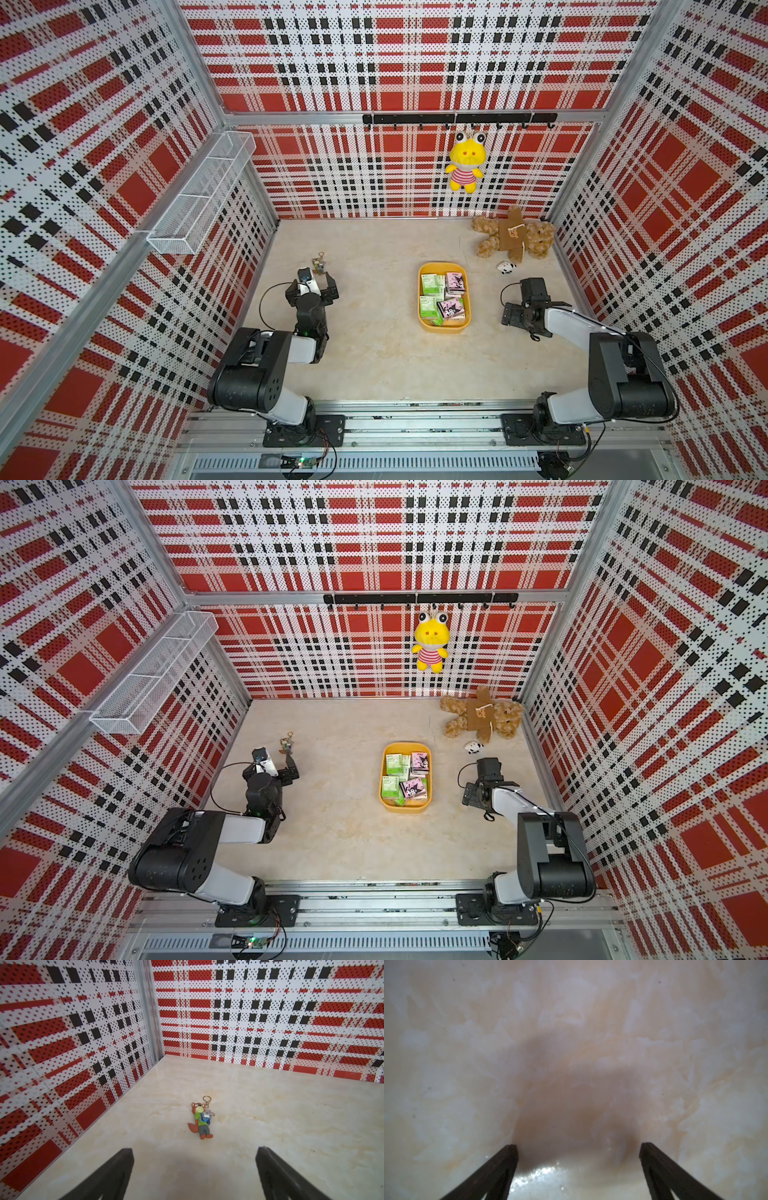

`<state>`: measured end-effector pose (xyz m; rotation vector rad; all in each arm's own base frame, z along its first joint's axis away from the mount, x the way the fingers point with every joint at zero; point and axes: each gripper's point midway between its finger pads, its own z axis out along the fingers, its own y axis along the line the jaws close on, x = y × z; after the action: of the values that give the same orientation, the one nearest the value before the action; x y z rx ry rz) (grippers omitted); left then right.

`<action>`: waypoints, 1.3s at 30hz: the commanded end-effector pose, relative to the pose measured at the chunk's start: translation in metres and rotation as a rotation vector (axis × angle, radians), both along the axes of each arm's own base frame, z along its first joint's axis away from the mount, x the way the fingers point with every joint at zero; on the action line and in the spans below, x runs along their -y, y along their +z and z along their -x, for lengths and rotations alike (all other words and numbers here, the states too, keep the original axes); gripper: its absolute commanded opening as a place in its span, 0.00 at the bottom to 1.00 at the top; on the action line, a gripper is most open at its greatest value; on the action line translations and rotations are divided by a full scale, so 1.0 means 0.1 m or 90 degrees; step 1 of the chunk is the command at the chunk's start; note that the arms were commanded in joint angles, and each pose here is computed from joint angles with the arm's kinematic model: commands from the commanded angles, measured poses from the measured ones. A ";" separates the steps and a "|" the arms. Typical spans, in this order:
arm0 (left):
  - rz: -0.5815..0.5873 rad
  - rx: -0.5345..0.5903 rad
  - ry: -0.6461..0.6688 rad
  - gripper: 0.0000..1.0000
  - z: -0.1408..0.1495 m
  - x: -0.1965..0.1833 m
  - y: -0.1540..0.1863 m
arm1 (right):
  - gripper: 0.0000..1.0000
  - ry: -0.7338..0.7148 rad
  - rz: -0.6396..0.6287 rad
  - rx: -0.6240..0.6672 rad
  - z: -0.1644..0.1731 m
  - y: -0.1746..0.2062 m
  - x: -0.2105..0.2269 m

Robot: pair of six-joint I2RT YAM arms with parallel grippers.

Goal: Put the pocket tissues into the storage box
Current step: Reset both arms

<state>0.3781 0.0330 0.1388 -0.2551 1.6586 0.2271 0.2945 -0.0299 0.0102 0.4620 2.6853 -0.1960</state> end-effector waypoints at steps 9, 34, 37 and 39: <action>0.016 0.087 -0.023 0.99 0.08 -0.02 0.17 | 1.00 0.125 0.158 0.596 -0.95 1.13 0.01; 0.016 0.086 -0.023 0.99 0.08 -0.03 0.17 | 1.00 0.199 0.102 0.611 -0.99 1.13 -0.24; 0.016 0.086 -0.023 0.99 0.08 -0.03 0.17 | 1.00 0.199 0.103 0.611 -0.99 1.14 -0.24; 0.016 0.086 -0.023 0.99 0.08 -0.03 0.17 | 1.00 0.200 0.102 0.609 -0.98 1.13 -0.25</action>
<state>0.3678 0.0350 0.1471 -0.2505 1.5666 0.1689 0.3918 -0.0072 0.1160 0.0487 1.7736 -0.0652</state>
